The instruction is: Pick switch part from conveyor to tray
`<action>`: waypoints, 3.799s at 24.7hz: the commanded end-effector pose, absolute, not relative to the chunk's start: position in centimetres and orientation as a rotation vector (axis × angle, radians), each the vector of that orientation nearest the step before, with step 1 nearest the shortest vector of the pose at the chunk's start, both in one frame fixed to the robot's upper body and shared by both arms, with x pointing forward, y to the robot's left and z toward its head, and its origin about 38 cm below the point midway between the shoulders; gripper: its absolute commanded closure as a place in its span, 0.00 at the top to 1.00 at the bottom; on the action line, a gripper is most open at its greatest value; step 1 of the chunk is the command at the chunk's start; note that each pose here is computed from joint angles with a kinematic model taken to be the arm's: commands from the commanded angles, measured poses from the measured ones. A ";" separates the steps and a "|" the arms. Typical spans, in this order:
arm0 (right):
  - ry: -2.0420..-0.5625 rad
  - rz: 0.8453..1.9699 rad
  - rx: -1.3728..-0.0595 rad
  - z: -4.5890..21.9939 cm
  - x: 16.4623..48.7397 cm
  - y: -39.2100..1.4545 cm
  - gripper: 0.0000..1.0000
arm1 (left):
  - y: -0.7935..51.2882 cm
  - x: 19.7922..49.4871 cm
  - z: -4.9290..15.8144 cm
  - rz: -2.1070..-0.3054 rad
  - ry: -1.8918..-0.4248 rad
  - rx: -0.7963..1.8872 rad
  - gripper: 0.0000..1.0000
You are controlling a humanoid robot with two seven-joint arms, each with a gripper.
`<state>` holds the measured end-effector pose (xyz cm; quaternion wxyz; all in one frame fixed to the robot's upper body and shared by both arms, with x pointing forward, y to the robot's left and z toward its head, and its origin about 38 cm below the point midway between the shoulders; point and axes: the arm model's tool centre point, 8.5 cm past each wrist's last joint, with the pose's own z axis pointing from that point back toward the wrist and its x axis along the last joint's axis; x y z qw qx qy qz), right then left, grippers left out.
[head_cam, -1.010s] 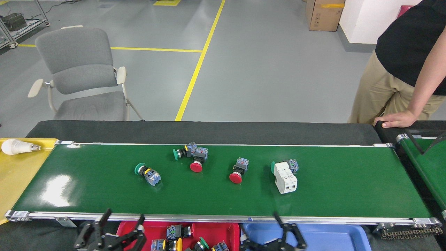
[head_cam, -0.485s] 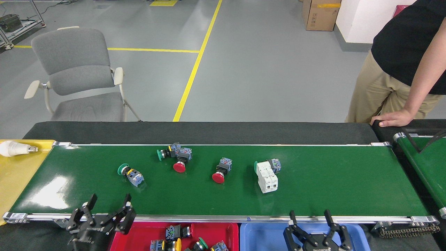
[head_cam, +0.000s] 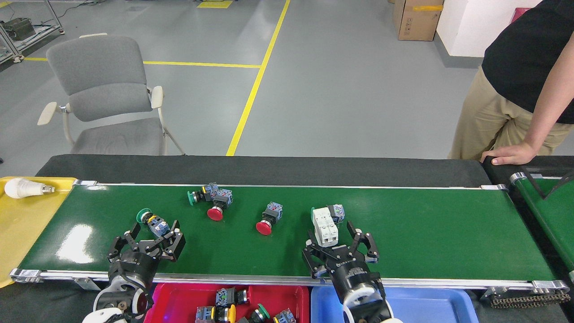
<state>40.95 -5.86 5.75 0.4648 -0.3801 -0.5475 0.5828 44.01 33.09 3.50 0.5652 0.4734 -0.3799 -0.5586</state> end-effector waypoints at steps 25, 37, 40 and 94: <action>-1.658 1.609 -0.756 4.5 25.6 -21.8 1.00 | 22.4 26.0 4.5 -1.742 -1.538 0.777 1.00; -1.308 1.026 -0.996 5.3 29.4 -24.6 1.00 | 35.0 32.3 6.3 -1.483 -1.158 1.196 1.00; -1.232 1.068 -1.023 4.3 28.5 -26.5 1.00 | 37.7 36.3 5.6 -1.541 -1.114 1.165 1.00; -1.248 1.205 -1.063 5.0 27.6 -27.9 1.00 | 15.5 27.2 4.8 -1.712 -1.584 0.677 1.00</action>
